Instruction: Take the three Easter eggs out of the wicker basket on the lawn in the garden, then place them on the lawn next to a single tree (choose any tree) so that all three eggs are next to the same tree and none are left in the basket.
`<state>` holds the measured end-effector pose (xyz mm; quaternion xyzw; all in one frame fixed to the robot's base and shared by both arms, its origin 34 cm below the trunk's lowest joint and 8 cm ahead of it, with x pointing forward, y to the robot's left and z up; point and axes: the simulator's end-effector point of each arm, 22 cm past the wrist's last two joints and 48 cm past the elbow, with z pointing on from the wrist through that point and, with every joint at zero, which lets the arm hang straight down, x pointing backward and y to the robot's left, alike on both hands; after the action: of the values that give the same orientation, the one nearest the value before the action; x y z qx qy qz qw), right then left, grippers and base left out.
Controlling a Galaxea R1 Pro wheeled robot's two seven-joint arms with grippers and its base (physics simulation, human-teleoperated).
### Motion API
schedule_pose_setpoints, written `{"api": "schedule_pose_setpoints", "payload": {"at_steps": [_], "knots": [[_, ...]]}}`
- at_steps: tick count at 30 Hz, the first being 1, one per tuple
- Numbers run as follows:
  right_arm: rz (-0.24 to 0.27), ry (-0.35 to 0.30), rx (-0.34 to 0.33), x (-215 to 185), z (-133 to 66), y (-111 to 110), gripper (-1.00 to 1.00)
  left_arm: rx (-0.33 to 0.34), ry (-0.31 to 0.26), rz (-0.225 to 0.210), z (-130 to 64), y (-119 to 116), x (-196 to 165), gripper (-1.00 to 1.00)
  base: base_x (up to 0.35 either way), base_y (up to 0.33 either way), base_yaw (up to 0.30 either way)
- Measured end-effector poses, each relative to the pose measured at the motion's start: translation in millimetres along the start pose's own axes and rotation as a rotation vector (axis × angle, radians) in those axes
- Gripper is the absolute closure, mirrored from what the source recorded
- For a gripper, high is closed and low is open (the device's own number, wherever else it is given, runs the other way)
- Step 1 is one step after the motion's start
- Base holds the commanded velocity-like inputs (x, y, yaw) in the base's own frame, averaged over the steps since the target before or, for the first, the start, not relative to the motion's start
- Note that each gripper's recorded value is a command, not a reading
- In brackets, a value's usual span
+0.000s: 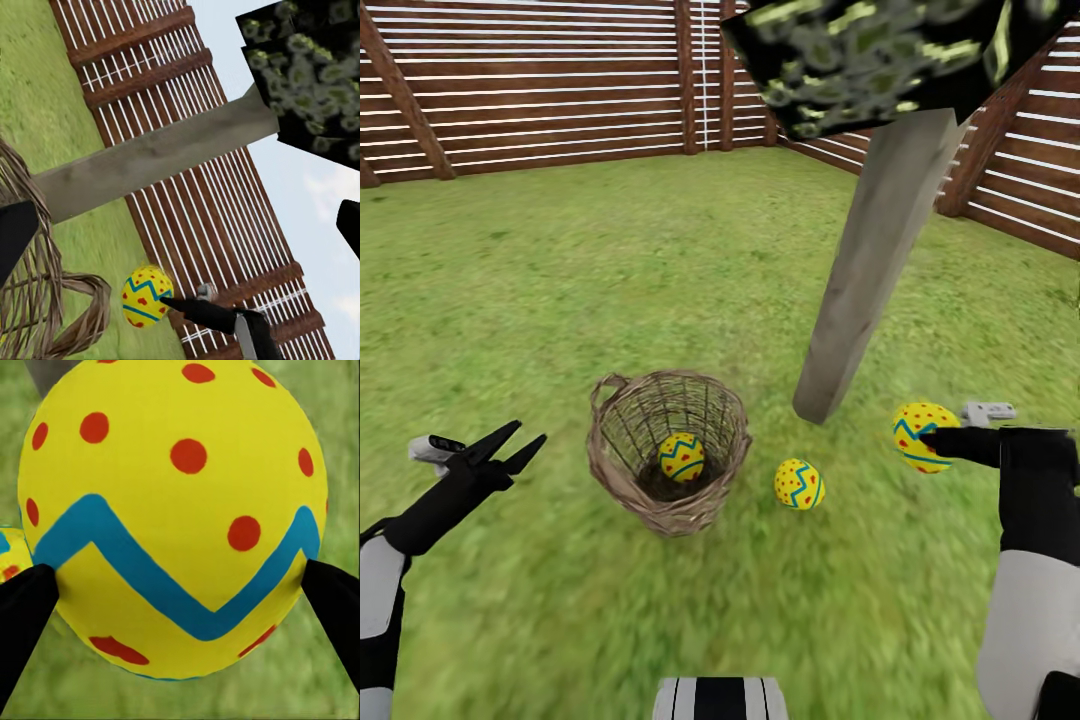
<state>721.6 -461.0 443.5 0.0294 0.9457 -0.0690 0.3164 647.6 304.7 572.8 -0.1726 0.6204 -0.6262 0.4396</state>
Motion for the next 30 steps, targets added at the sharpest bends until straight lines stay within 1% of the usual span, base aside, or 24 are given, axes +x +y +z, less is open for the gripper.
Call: {"api": "schedule_pose_setpoints", "payload": {"at_steps": [1,2,3,4,5,6,7,8,9,11,13,15,16,19,20,22,24,26,30], "knots": [[-0.016,0.013,0.014,7.2,8.5,2.2,1.0,0.0,-0.003,0.002,-0.7,-0.4,-1.2,-1.0,0.072,-0.332,0.0],[-0.042,0.028,0.026,19.8,24.2,12.9,1.0,0.001,-0.005,0.003,-0.8,-0.8,-1.5,-1.0,0.09,-0.332,0.0],[-0.071,0.027,0.038,28.5,37.1,22.3,1.0,0.001,-0.005,0.004,-0.8,-1.3,-1.8,-1.0,0.103,-0.33,0.0],[-0.09,0.032,0.046,37.4,47.2,29.2,1.0,0.001,-0.005,0.005,-1.0,-1.5,-2.1,-1.0,0.129,-0.322,0.0],[-0.108,0.053,0.038,55.4,61.4,40.6,1.0,0.001,-0.006,0.006,-1.1,-1.7,-2.4,-1.0,0.188,-0.286,0.0],[-0.135,0.076,0.003,80.8,78.8,58.9,1.0,0.001,-0.006,0.006,-1.2,-1.8,-2.5,-1.0,0.221,-0.262,0.0],[-0.167,0.083,-0.024,105.1,94.4,76.7,1.0,0.001,-0.006,0.006,-1.2,-1.9,-2.6,-1.0,0.23,-0.256,0.0],[-0.188,0.076,0.006,118.0,103.4,78.9,1.0,0.011,-0.006,0.007,-1.2,-4.2,-2.6,-1.0,0.165,-0.17,0.0],[-0.207,0.054,0.052,126.6,110.5,77.4,1.0,0.047,-0.007,0.006,-2.3,-11.4,-2.4,-1.0,0.085,-0.087,0.0],[-0.218,0.037,0.067,134.4,115.4,83.9,1.0,0.093,-0.013,0.007,-5.6,-20.9,-4.3,-1.0,0.031,-0.031,0.0],[-0.227,0.022,0.058,141.2,118.9,93.3,1.0,0.117,-0.046,0.016,-15.4,-27.3,-13.9,-1.0,0.007,-0.007,0.0],[-0.236,-0.012,0.042,140.5,120.9,101.4,1.0,0.116,-0.064,0.017,-22.8,-27.2,-17.6,-1.0,0.002,-0.002,0.0],[-0.236,-0.016,0.035,144.1,122.1,111.4,1.0,0.115,-0.069,0.017,-24.9,-27.3,-18.3,-1.0,0.0,0.0,0.0],[-0.235,0.0,0.041,158.3,124.7,131.4,1.0,0.115,-0.073,0.017,-26.6,-27.2,-19.2,-1.0,0.0,0.0,0.0],[-0.236,-0.014,0.03,158.5,125.3,141.1,1.0,0.114,-0.075,0.017,-27.3,-27.0,-19.8,-1.0,0.0,0.0,0.0],[-0.234,-0.035,0.023,156.6,126.9,147.1,1.0,0.109,-0.078,0.014,-28.1,-24.0,-19.8,-1.0,0.0,0.0,0.0],[-0.23,-0.049,0.038,149.3,130.2,144.3,1.0,0.101,-0.076,0.009,-28.3,-18.9,-18.3,-1.0,0.0,0.0,0.0],[-0.226,-0.063,0.094,140.8,132.7,132.3,1.0,0.098,-0.073,0.005,-28.0,-15.7,-17.0,-1.0,0.0,0.0,0.0],[-0.224,-0.07,0.199,138.4,135.6,109.2,1.0,0.092,-0.069,-0.002,-27.8,-9.2,-14.6,-1.0,0.0,0.0,0.0]]}}
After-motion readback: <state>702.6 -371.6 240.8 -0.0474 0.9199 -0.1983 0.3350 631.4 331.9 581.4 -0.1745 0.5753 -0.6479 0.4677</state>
